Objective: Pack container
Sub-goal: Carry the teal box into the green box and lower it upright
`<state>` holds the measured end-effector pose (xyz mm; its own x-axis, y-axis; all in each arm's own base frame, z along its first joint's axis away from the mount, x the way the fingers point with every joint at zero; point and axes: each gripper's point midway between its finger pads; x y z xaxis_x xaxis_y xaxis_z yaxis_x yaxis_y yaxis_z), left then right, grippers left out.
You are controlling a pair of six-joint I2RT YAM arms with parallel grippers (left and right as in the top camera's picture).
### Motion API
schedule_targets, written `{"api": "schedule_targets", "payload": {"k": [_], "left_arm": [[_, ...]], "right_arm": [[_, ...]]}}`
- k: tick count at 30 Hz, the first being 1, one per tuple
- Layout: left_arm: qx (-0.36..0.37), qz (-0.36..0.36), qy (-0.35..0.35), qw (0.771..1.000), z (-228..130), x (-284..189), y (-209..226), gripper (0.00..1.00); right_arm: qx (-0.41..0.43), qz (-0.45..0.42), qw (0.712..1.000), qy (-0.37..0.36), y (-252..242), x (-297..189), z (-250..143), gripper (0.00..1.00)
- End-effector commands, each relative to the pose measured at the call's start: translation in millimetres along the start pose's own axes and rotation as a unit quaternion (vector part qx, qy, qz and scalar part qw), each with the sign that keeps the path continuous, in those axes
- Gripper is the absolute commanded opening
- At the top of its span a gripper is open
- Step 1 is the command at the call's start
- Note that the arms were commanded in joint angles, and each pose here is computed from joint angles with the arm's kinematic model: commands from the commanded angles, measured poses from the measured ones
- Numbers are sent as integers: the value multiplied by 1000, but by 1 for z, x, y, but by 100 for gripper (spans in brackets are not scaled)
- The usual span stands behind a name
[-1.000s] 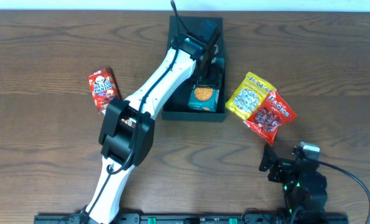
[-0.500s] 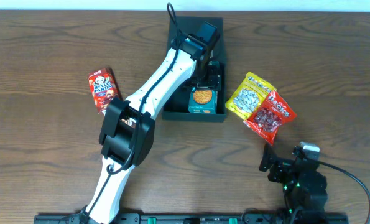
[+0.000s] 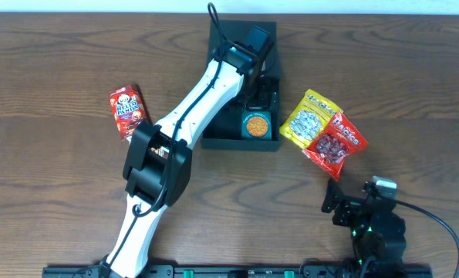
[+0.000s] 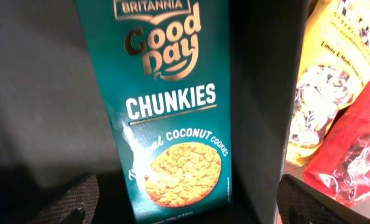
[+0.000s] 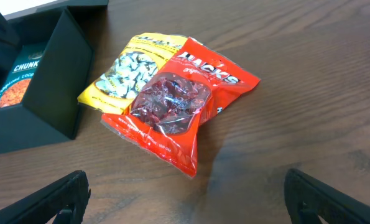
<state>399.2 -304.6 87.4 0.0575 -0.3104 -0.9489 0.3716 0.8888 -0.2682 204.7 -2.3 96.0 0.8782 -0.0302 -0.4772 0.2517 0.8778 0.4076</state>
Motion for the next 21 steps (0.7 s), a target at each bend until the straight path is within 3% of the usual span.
{"api": "schedule_targets", "payload": {"k": [1, 2, 5, 8, 16, 21], "left_arm": [[17, 35, -26, 999, 11, -16, 6, 89], [15, 51, -24, 998, 10, -16, 12, 84], [12, 100, -22, 995, 7, -18, 30, 41], [22, 122, -30, 992, 11, -16, 39, 6], [9, 156, 15, 988, -9, 23, 73, 6], [-6, 157, 2, 988, 0, 23, 88, 6]], "right_arm": [[-5, -4, 1000, 0, -3, 1, -2, 99], [-5, -4, 1000, 0, -3, 1, -2, 99], [-5, -4, 1000, 0, -3, 1, -2, 99], [-5, -4, 1000, 0, -3, 1, -2, 99], [-5, -4, 1000, 0, -3, 1, -2, 99], [-5, -4, 1000, 0, -3, 1, -2, 99]]}}
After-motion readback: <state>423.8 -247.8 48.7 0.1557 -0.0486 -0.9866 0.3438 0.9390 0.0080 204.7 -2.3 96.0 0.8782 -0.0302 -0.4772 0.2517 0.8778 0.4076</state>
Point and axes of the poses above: each gripper's point midway between its finger pads, its own x axis out along the fingers, its own y axis along the line the jaws close on, z = x × y, and after that the axes turned 14 degrees about x, right-handed
